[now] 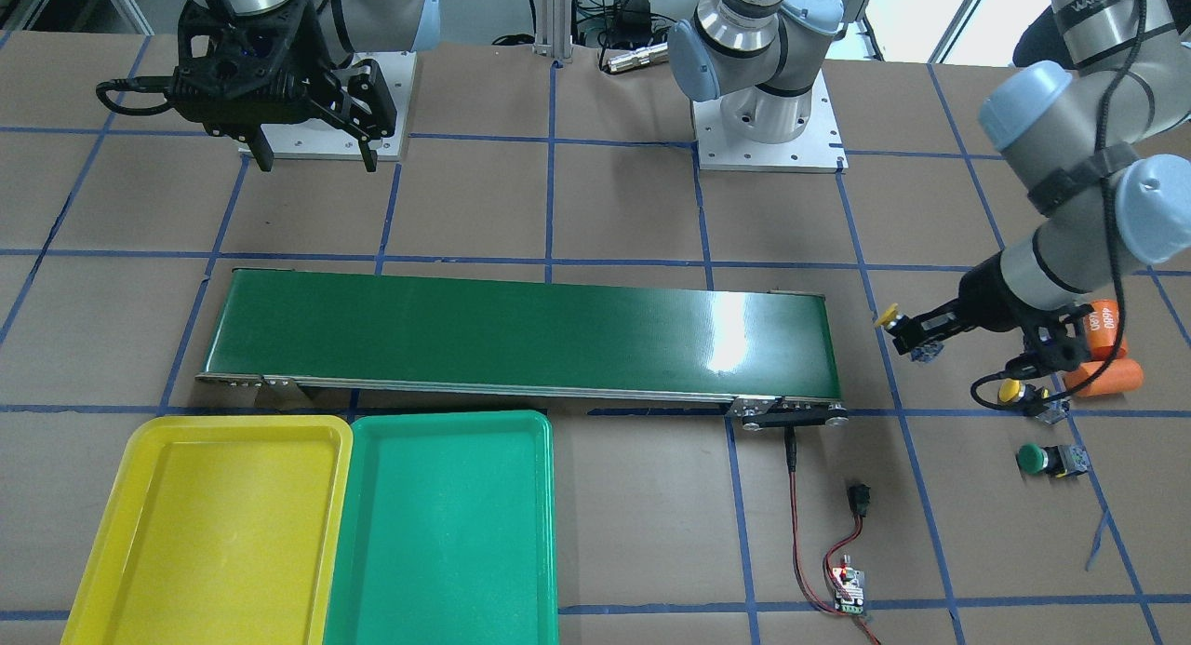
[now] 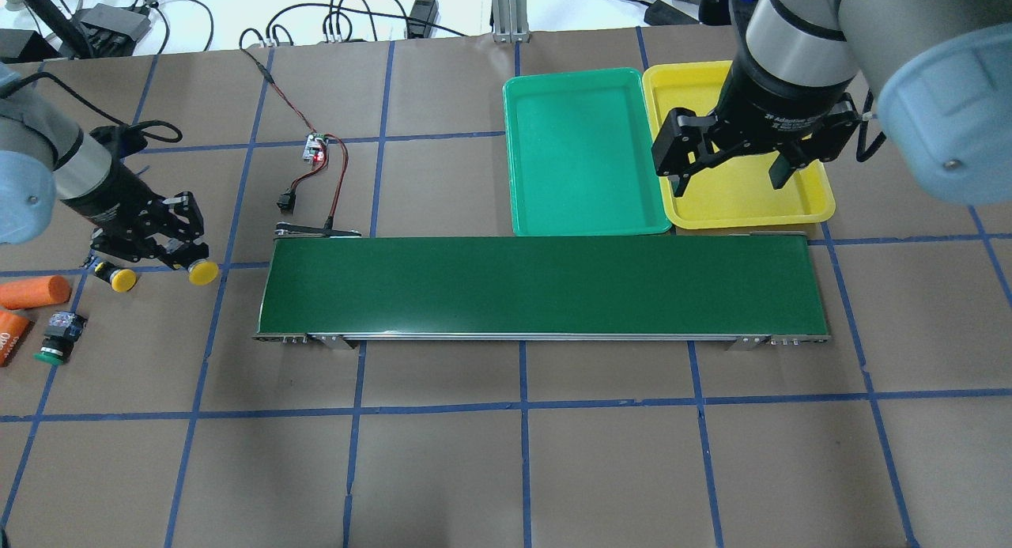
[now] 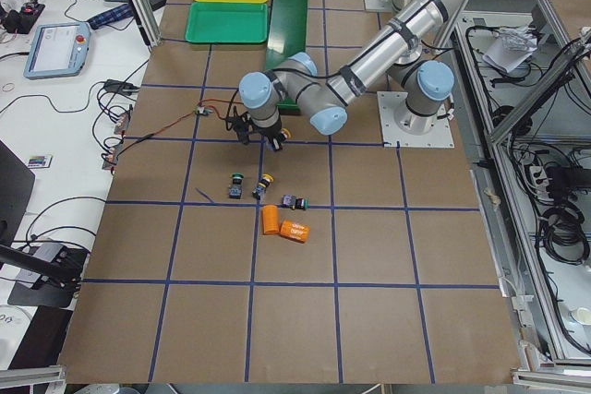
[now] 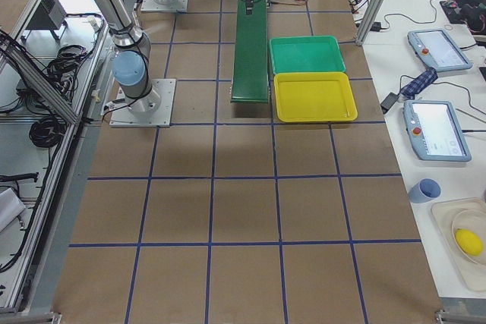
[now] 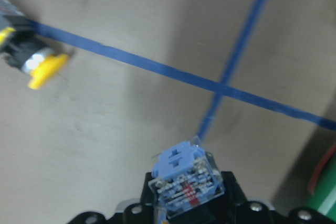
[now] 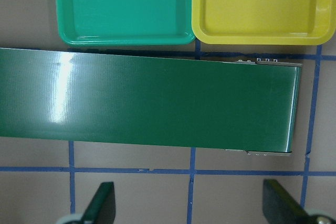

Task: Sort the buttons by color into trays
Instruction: 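Carry the yellow button to the belt start and release it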

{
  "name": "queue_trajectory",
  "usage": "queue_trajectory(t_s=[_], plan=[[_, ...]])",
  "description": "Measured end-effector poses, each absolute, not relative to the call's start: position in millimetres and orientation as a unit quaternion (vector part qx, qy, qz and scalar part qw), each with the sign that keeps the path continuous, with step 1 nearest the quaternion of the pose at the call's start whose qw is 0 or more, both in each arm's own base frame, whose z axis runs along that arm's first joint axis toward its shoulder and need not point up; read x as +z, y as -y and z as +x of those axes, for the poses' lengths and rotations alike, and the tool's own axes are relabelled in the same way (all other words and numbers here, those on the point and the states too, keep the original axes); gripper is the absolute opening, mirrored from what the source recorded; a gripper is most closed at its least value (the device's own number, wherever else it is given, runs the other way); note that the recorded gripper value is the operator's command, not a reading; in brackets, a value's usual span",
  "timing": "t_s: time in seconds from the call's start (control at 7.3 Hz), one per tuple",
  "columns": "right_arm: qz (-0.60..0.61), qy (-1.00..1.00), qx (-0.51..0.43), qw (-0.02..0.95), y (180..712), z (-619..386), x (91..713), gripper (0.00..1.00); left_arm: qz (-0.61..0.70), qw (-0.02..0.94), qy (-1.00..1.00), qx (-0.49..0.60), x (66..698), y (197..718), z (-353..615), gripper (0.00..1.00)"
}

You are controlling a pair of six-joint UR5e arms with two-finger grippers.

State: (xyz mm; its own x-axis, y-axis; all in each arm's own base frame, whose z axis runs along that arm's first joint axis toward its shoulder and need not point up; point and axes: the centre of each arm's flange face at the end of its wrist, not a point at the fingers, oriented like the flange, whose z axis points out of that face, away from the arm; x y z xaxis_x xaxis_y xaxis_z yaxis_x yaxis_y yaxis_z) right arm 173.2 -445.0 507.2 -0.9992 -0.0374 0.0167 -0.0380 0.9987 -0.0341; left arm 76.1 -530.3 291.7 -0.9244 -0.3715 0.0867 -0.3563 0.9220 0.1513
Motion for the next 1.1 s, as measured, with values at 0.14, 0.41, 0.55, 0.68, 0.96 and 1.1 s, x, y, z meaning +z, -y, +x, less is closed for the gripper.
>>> queue_trajectory(t_s=[0.14,0.41,0.55,0.68,0.96,1.1], plan=[[0.019,1.000,0.017,0.008,445,173,507,1.00,0.223,0.056,0.971,-0.073,294,529,36,0.00],[0.019,1.000,0.017,0.008,445,173,507,1.00,0.305,0.044,0.947,-0.089,285,530,-16,0.00],[0.019,1.000,0.018,0.008,445,173,507,1.00,0.338,0.036,0.936,-0.095,281,528,-27,0.00],[0.019,1.000,0.017,0.009,444,173,507,1.00,0.359,0.031,0.927,-0.103,277,524,-32,0.00],[0.020,1.000,0.017,0.009,445,173,507,1.00,0.380,0.030,0.917,-0.119,259,518,-37,0.51],[0.019,1.000,0.017,0.009,445,173,507,1.00,0.387,0.028,0.913,-0.122,254,518,-39,0.71]])
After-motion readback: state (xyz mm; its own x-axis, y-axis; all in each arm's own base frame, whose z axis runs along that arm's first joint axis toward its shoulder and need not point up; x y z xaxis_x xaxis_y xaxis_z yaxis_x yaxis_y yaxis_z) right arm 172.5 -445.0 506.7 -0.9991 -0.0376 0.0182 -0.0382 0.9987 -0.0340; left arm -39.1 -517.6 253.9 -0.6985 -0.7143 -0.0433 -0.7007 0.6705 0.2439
